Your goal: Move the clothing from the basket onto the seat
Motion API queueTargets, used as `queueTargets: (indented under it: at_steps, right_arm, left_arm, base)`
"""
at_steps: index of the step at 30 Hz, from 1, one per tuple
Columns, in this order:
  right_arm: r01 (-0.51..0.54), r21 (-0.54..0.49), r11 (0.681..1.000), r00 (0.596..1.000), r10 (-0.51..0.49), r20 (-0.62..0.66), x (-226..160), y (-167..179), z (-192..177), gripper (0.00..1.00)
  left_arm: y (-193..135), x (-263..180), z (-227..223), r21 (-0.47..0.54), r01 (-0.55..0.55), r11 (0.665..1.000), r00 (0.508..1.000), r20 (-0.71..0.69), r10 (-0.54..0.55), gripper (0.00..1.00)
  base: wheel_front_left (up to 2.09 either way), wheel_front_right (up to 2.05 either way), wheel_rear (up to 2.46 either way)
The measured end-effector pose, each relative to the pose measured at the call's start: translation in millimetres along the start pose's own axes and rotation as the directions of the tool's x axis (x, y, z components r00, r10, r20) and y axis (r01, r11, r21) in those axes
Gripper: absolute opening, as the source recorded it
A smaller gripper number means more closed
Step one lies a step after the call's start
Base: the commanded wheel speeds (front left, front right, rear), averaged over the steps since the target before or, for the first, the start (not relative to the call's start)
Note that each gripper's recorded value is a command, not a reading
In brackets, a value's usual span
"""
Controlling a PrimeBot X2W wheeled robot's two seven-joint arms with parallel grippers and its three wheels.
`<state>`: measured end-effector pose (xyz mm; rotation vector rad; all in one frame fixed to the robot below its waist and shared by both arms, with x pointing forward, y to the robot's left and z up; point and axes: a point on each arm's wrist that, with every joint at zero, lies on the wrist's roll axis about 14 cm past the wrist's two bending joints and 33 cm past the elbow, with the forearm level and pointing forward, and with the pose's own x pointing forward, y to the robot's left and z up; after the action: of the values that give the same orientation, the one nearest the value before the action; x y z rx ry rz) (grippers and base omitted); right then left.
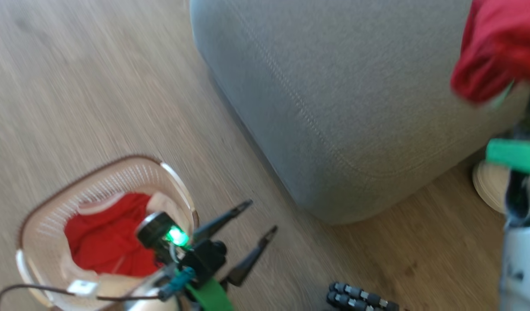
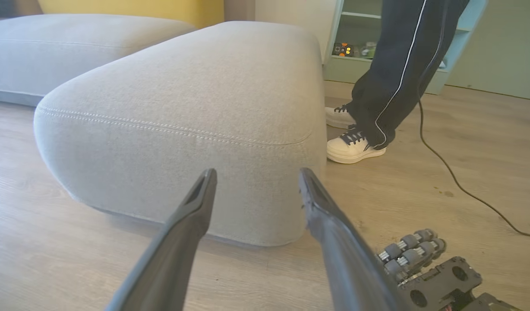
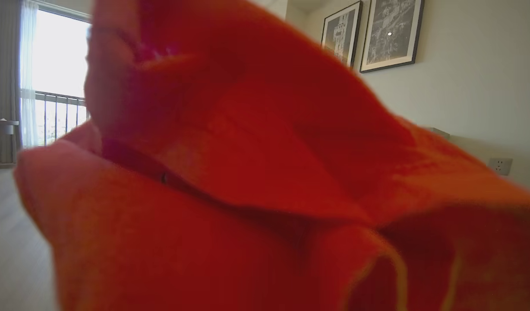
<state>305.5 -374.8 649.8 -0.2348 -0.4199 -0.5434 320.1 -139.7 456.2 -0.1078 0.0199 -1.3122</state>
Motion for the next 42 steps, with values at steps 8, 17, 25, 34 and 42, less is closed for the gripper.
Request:
queueTargets:
  at_steps: [8,17,25,34,42]
  right_arm:
    - [-0.013,-0.088,0.996,0.998,0.018,0.059,66,23,-9,0.0]
    - [-0.043,-0.172,0.984,0.997,0.052,0.049,133,61,-52,0.0]
    - [-0.008,-0.205,0.979,0.996,-0.009,-0.083,160,57,-122,0.0]
    - [0.042,-0.211,0.977,0.959,-0.099,-0.266,169,48,-200,0.0]
    - [0.022,-0.188,0.982,0.876,-0.11,-0.47,139,57,-273,0.0]
  left_arm:
    - [46,-5,-30,0.014,0.002,1.0,1.0,-0.016,-0.002,1.0]
    - [68,-18,-76,-0.01,0.021,1.0,0.997,-0.068,-0.022,1.0]
    - [85,-37,-100,-0.048,-0.042,0.998,0.993,-0.108,0.037,1.0]
    - [105,-51,-112,-0.046,-0.107,0.993,0.987,-0.129,0.1,1.0]
    - [110,-63,-120,-0.06,-0.147,0.987,0.978,-0.158,0.136,1.0]
  base:
    - [0.0,0.0,0.0]
    - [0.0,0.0,0.0]
    - [0.0,0.0,0.0]
    - [0.0,0.0,0.0]
    - [0.0,0.0,0.0]
